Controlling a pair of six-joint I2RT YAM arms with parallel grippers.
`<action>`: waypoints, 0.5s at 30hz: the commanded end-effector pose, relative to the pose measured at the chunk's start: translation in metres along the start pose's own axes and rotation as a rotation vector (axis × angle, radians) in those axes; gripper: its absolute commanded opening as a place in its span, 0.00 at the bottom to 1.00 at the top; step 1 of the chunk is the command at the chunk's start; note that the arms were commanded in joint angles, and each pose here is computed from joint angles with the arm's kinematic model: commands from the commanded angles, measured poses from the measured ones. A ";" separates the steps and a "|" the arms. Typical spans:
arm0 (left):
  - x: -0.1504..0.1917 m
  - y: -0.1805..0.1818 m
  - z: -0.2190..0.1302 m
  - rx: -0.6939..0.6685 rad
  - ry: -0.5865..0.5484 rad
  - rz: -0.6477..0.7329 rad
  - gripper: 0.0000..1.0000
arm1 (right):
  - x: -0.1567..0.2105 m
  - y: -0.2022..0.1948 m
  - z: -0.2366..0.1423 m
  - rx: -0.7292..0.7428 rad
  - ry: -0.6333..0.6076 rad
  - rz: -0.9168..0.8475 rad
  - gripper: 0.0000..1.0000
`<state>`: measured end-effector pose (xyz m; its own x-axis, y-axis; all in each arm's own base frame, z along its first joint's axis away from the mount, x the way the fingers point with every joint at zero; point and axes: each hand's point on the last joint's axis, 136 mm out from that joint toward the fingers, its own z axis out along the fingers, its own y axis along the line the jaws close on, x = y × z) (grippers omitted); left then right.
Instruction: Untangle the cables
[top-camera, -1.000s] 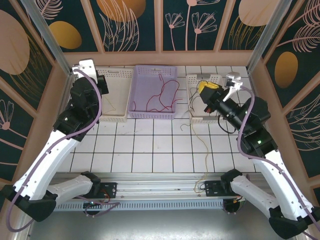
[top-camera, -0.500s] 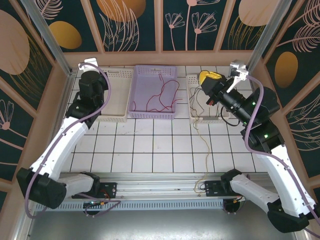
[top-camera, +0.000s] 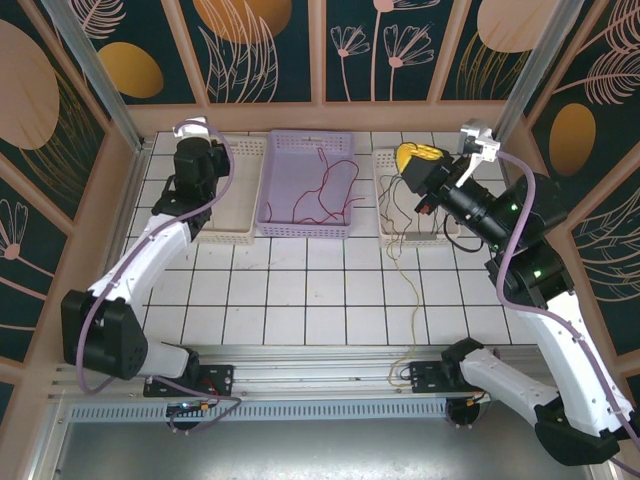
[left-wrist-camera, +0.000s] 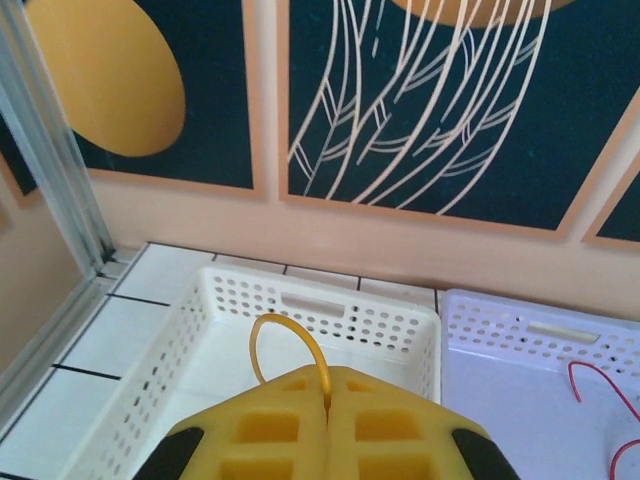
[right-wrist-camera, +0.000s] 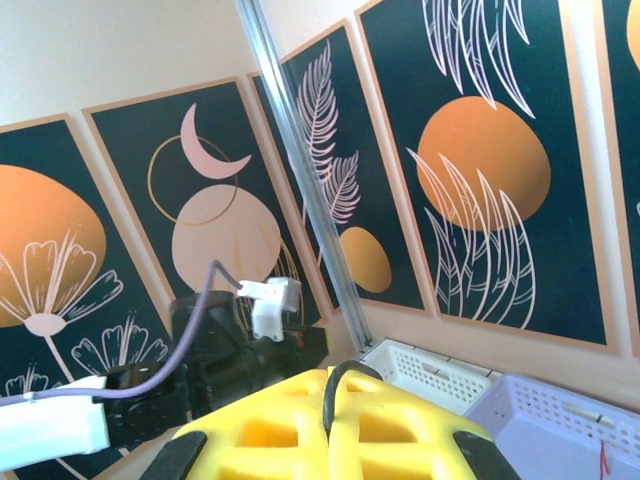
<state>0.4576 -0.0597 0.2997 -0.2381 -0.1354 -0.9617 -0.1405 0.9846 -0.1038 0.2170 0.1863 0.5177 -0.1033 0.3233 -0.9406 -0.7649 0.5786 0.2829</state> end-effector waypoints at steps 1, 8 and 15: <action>-0.013 -0.013 0.011 0.062 -0.034 -0.053 0.00 | -0.012 0.011 -0.004 -0.041 -0.025 0.002 0.00; -0.013 -0.021 0.034 0.064 -0.035 -0.042 0.00 | -0.003 0.008 -0.004 -0.040 -0.014 0.010 0.00; -0.045 -0.028 0.049 0.060 -0.072 -0.065 0.00 | 0.006 0.004 -0.002 -0.035 0.000 0.018 0.00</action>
<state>0.5098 -0.0766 0.3046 -0.2261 -0.1594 -0.9610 -0.1041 0.9848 -0.1389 0.2169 0.1897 0.5076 -0.1277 0.3118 -0.9415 -0.7708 0.5662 0.2920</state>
